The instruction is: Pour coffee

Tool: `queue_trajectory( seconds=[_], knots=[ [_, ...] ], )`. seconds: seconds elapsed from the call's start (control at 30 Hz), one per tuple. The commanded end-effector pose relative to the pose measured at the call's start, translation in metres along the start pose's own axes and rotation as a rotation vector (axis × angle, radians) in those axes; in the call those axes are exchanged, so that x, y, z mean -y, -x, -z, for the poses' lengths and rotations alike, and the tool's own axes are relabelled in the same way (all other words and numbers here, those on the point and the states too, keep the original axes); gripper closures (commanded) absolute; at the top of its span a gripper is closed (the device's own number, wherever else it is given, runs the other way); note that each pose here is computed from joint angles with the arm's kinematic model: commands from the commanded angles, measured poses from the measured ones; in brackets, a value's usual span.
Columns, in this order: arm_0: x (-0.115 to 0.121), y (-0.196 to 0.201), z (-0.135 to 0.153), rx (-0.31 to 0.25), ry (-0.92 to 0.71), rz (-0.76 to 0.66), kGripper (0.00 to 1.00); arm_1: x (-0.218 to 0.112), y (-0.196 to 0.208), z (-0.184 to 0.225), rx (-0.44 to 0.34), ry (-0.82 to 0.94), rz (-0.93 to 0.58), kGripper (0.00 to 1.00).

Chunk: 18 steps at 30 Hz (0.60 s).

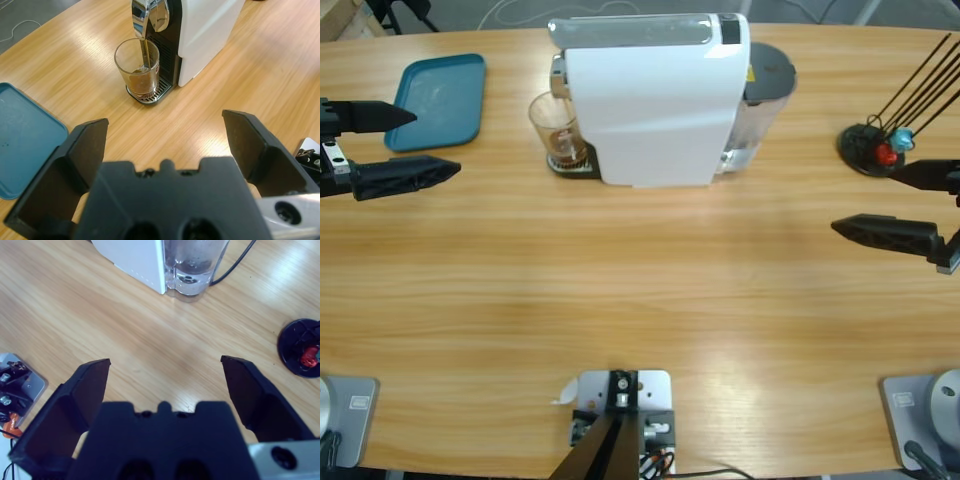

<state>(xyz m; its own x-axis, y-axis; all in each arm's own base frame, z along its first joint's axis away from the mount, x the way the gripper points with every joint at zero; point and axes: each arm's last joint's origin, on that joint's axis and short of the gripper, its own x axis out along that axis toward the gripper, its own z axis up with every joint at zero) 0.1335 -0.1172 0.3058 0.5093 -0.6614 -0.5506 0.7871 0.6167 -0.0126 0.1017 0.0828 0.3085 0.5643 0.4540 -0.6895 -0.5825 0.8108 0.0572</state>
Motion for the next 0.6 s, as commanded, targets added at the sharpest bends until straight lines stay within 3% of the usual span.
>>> queue_trajectory(
  seconds=[0.03, 0.6],
  knots=[
    [0.0026, 0.0003, 0.0062, -0.013, 0.001, 0.008, 0.000, -0.0008, -0.0047, 0.0124, -0.010, -0.020, -0.013, 0.000],
    [0.0032, -0.0002, 0.0093, -0.023, 0.003, 0.015, 0.000, -0.0002, -0.0107, 0.0140, -0.024, -0.053, 0.000, 0.000]
  ],
)
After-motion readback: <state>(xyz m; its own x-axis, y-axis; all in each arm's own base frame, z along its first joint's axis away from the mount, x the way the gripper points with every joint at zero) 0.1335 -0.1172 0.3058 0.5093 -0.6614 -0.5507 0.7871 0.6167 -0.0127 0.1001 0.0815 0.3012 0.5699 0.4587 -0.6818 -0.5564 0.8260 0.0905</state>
